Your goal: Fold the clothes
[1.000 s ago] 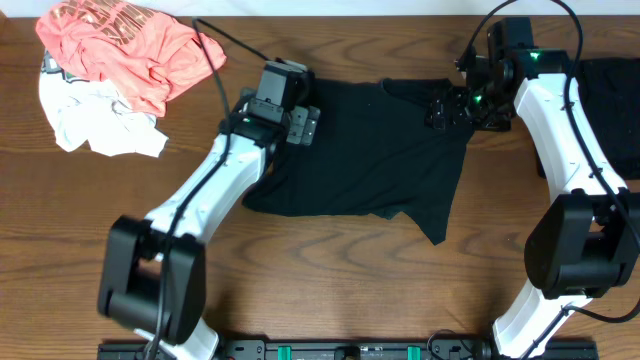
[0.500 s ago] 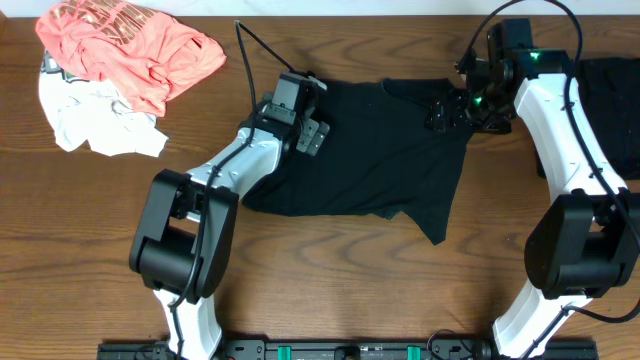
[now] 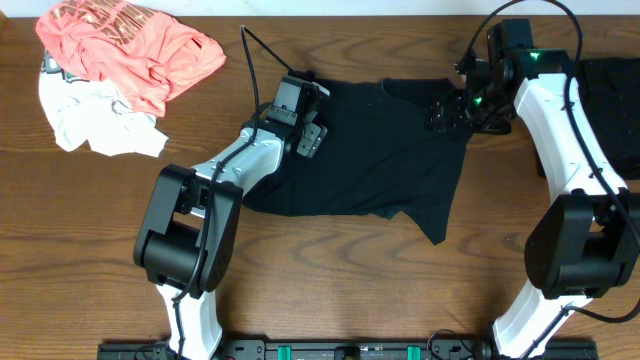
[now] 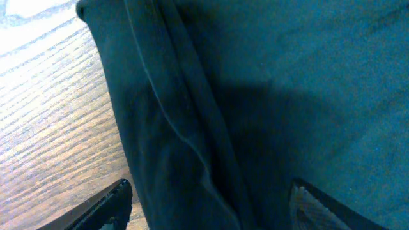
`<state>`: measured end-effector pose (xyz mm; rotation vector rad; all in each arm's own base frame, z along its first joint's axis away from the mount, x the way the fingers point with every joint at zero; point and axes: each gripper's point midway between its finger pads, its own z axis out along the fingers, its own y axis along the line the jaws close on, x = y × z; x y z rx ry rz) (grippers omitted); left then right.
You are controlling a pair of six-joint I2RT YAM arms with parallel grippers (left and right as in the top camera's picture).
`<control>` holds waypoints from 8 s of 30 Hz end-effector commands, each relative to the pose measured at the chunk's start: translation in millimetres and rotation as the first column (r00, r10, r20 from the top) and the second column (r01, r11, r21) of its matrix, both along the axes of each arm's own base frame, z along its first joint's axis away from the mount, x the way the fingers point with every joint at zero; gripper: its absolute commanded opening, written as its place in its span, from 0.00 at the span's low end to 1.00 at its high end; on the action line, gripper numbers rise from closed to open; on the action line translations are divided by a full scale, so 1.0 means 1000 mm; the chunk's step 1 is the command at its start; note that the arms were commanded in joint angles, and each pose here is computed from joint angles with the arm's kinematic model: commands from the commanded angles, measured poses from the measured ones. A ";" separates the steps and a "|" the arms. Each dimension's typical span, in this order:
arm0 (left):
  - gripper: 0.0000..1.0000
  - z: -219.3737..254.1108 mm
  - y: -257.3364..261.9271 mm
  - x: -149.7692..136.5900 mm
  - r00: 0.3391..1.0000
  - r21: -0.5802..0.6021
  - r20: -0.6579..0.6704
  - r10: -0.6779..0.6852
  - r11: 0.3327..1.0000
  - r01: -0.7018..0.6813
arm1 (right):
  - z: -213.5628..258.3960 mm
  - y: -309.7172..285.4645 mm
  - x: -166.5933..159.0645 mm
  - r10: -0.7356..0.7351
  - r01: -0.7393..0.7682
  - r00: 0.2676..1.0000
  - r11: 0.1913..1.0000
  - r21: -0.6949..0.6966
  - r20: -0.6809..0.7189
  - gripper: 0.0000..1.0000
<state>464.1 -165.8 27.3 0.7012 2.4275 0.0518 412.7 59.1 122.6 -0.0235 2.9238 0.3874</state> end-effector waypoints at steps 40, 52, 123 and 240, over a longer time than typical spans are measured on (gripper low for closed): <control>0.44 -0.020 0.006 -0.015 0.997 -0.012 -0.063 0.050 0.999 -0.051 | 0.007 0.006 0.000 0.006 -0.006 1.000 1.000 0.013 0.012 0.99; 0.09 -0.030 0.007 -0.017 0.996 -0.006 -0.079 0.051 0.999 -0.052 | 0.007 0.006 0.000 0.006 -0.006 1.000 1.000 0.013 0.012 0.99; 0.98 0.189 0.154 -0.225 0.744 -0.176 -0.275 0.609 0.729 -0.661 | 0.090 0.048 -0.158 0.006 -0.003 0.987 1.000 -0.024 0.161 0.99; 0.06 -0.027 0.142 -0.172 0.730 0.002 -0.497 0.469 0.842 -0.540 | -0.105 0.052 -0.156 -0.083 0.080 0.994 0.996 -0.047 -0.074 0.01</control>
